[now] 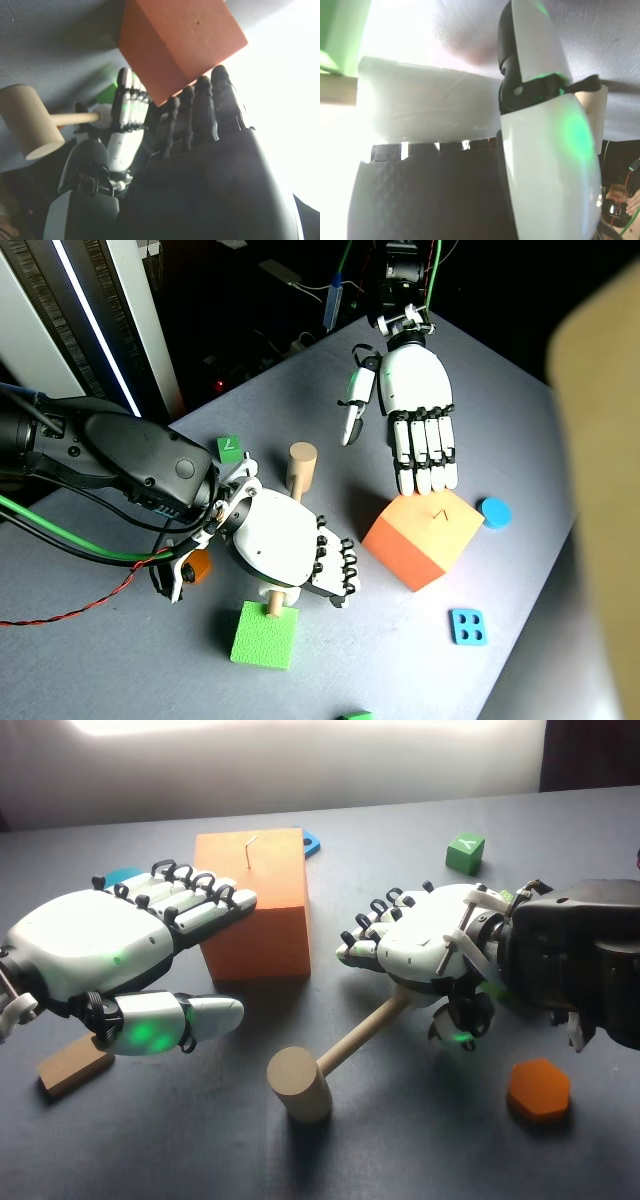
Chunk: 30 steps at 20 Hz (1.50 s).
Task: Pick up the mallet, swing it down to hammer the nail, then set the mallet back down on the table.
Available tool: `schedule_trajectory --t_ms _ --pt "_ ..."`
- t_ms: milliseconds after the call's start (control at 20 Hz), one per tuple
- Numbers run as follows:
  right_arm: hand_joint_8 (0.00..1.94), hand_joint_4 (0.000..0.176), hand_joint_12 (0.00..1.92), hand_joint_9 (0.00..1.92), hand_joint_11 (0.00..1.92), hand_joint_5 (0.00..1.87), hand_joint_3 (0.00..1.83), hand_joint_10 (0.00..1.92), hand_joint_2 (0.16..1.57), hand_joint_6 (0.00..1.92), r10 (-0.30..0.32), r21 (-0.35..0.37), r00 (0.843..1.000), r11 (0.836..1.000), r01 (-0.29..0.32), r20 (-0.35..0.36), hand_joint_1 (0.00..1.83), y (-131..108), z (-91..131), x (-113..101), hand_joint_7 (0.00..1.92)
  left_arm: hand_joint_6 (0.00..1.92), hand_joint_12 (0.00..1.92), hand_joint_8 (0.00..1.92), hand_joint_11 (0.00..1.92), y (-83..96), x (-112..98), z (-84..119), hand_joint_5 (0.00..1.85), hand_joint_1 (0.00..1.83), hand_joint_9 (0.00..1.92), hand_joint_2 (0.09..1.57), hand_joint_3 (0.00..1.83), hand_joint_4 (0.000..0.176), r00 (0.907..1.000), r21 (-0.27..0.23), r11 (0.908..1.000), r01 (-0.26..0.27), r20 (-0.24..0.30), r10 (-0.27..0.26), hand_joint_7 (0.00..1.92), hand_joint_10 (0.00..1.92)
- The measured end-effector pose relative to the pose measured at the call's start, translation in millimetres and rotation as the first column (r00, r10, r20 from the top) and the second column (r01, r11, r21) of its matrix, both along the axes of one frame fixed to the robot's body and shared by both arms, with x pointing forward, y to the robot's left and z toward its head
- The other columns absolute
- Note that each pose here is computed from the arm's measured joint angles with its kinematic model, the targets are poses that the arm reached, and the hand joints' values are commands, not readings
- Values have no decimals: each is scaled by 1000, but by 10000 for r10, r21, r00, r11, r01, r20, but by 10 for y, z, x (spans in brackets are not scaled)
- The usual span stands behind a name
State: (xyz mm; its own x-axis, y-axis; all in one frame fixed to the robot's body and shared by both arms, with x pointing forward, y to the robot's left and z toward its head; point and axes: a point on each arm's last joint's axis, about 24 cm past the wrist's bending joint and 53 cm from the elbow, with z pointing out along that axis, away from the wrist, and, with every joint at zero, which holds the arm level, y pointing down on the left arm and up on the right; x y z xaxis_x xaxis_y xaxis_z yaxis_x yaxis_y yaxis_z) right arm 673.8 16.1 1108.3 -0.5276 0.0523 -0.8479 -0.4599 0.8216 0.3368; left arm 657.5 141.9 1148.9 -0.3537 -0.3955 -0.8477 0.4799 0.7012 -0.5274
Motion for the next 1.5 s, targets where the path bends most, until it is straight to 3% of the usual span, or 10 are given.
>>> schedule_trajectory --t_ms 250,300,400,450,600,650,800,850,1000,1500 --pt "79 0 1281 553 40 452 9 157 1040 51 -10 -5 10000 10000 10 0 1213 -4 0 2 559 0 66 0 0 0 1 3 47 0 0 1310 0 0 10000 -10 10000 -2 7 2 30 0" --pt "186 0 1444 538 160 612 4 602 1027 59 -12 -9 10000 10000 12 4 1226 -4 0 2 662 3 64 3 0 -3 3 11 51 0 0 1310 0 0 10000 -19 10000 0 19 0 35 0" --pt "941 0 1701 430 326 820 0 1328 1006 136 53 -17 10000 10000 -52 77 1230 2 15 3 544 0 62 0 0 -3 3 10 43 0 0 1311 1 0 10000 -14 10000 0 18 0 27 0" --pt "1244 0 1777 466 436 890 0 1519 1119 888 78 -31 9999 10000 -77 100 1165 5 16 1 521 2 81 3 0 -3 3 9 55 0 5 1313 1 0 10000 -11 10000 0 15 0 41 1" --pt "1459 0 1814 781 728 779 0 1699 1209 1167 95 11 9998 10000 -95 163 1203 1 52 12 837 4 47 2 2 -7 7 15 47 0 1 1315 0 0 10000 -16 10000 -2 11 2 32 0" --pt "1784 0 1900 922 910 786 2 1877 1212 1300 87 44 9998 10000 -88 159 1135 -2 61 15 864 2 48 4 0 -8 6 13 44 0 4 1319 3 0 10000 -13 10000 1 3 -1 38 2" --pt "1940 0 1921 1129 1200 767 9 1921 1231 1347 -117 63 9999 9999 117 -2 1078 -60 29 30 1021 0 0 3 0 -7 6 12 20 0 0 1317 1 0 10000 -13 10000 -2 -1 2 13 0" --pt "1941 0 1921 1126 1239 712 16 1921 1274 1771 -167 37 9999 9999 167 10 926 -83 29 40 1037 0 0 0 0 -6 4 4 5 0 0 1318 1 0 10000 6 10000 1 -11 -1 4 0" --pt "1941 0 1921 1080 1195 1013 27 1921 1504 1920 -223 -11 9997 9997 224 74 414 -126 40 59 1070 1 0 0 0 0 -1 -14 4 0 0 1312 0 0 10000 42 10000 -1 -40 1 1 0" --pt "1941 0 1921 1096 1180 918 0 1921 1526 1921 -427 383 9981 9984 411 437 471 -342 428 -71 1060 8 5 6 11 1 0 -12 32 0 3 1310 0 0 10000 44 10000 -1 -34 2 16 1"
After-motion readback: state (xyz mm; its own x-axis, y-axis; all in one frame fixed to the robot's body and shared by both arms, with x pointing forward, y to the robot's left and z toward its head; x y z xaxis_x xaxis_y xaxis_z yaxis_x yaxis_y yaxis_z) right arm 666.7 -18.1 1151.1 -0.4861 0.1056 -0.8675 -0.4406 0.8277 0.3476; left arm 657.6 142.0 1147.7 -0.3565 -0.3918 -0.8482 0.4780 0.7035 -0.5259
